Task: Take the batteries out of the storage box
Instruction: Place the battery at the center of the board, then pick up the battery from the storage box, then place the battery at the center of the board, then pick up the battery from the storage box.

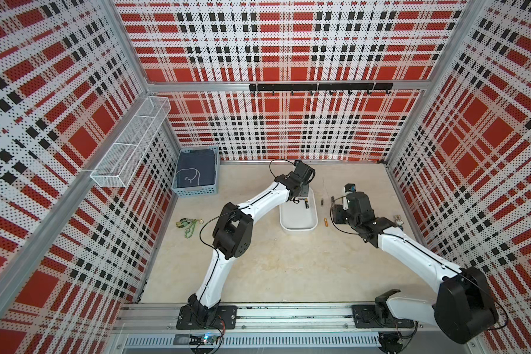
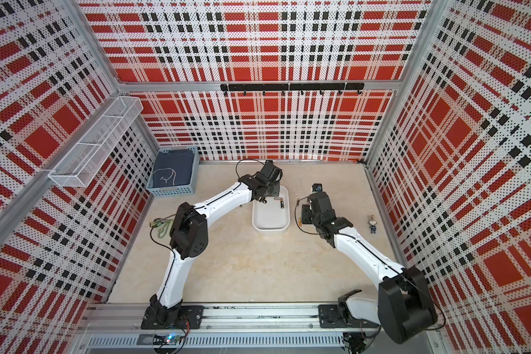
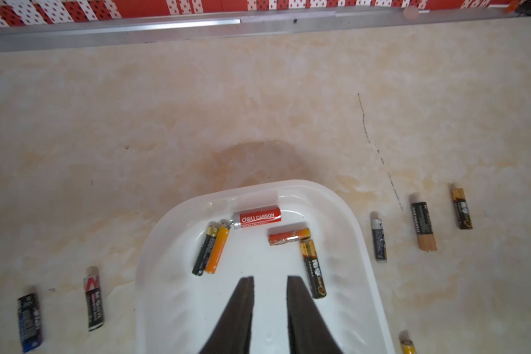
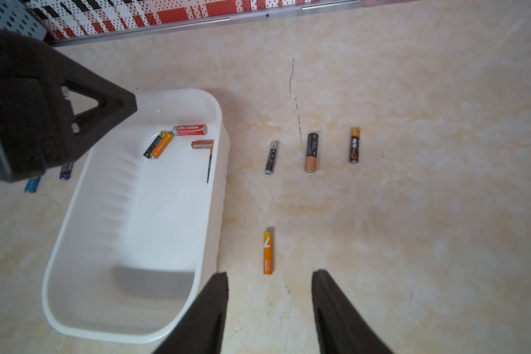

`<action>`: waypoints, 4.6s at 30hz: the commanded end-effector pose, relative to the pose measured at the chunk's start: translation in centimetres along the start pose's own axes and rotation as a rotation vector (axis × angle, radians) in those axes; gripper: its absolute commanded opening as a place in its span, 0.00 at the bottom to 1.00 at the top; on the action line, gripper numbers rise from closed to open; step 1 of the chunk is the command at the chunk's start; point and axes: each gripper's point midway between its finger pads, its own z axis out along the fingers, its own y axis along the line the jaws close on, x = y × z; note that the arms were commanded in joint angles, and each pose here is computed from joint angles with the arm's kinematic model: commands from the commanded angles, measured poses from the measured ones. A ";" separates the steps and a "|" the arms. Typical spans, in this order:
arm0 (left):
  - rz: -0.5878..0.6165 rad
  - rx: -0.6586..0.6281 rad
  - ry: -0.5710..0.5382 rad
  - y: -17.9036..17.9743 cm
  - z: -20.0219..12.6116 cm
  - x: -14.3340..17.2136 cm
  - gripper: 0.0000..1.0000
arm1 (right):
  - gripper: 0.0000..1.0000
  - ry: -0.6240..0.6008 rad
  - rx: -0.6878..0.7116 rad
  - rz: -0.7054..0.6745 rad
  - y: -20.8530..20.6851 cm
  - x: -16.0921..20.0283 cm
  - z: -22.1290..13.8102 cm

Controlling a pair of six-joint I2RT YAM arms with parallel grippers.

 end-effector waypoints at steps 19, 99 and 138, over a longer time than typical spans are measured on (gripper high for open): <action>0.060 -0.169 0.160 5.0 6.1 4.5 0.28 | 0.53 -0.128 -0.340 -0.071 2.9 5.8 -2.0; -0.203 -0.153 0.242 13.9 -3.6 18.4 0.00 | 0.49 0.287 0.104 -0.140 9.3 -3.4 9.8; -0.182 -0.199 0.155 15.0 -5.9 14.6 0.36 | 0.49 0.383 0.391 -0.143 9.2 1.0 18.0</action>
